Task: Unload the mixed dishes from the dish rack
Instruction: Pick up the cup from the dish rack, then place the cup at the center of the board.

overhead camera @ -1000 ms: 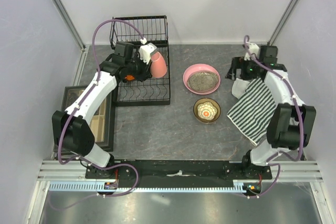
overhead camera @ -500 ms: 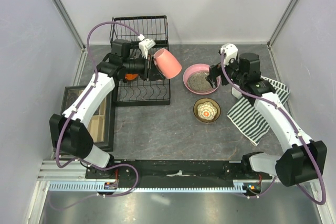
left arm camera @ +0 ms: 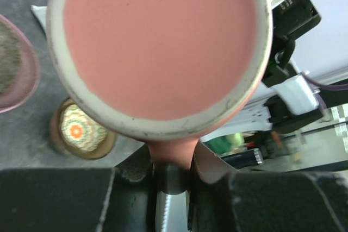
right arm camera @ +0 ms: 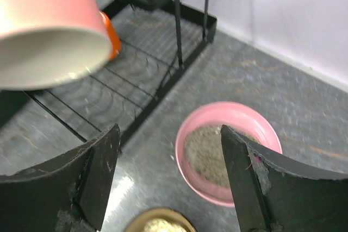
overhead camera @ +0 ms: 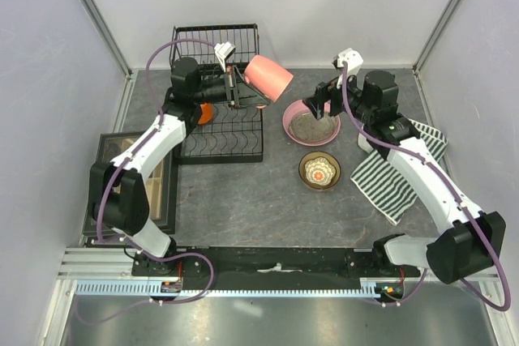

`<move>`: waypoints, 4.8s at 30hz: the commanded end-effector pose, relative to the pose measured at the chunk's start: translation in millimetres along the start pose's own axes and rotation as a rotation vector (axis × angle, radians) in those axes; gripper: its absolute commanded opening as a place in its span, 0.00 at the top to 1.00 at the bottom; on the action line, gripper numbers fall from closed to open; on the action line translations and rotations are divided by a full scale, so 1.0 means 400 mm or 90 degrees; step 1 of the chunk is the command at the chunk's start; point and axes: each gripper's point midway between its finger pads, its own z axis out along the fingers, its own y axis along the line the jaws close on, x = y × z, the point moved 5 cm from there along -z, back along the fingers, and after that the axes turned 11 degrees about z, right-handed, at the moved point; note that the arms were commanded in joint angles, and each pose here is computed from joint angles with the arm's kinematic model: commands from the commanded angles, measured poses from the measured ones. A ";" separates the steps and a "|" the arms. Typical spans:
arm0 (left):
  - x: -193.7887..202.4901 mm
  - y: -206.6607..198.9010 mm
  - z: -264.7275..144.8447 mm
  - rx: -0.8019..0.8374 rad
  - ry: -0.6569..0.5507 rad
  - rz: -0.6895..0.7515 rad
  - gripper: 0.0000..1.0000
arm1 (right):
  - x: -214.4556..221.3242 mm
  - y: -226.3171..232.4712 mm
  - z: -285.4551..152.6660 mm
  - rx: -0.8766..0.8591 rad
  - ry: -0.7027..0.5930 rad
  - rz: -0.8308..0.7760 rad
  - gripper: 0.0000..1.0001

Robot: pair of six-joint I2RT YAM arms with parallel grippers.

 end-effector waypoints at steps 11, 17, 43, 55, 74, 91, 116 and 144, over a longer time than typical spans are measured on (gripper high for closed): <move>-0.053 -0.065 0.018 0.153 -0.071 -0.053 0.99 | -0.157 0.082 0.040 -0.111 -0.120 0.070 0.21; -0.039 -0.078 0.036 0.171 -0.066 -0.071 0.99 | -0.160 0.094 0.057 -0.126 -0.121 0.070 0.22; 0.021 -0.136 0.087 0.223 -0.082 -0.142 0.99 | -0.176 0.149 0.061 -0.212 -0.129 0.117 0.50; 0.035 -0.173 0.102 0.254 -0.074 -0.172 0.98 | -0.175 0.160 0.069 -0.240 -0.123 0.130 0.99; 0.082 -0.142 0.114 0.226 -0.043 -0.180 0.64 | -0.206 0.150 0.045 -0.234 -0.132 0.129 1.00; 0.086 -0.087 0.070 0.169 -0.060 -0.137 0.22 | -0.245 0.096 0.006 -0.197 -0.163 0.136 1.00; 0.023 0.095 -0.253 -0.305 0.033 0.183 0.12 | -0.004 0.062 -0.016 -0.040 0.309 -0.053 1.00; 0.070 0.153 -0.426 -0.612 0.191 0.388 0.12 | 0.386 0.168 0.117 -0.007 0.615 -0.216 1.00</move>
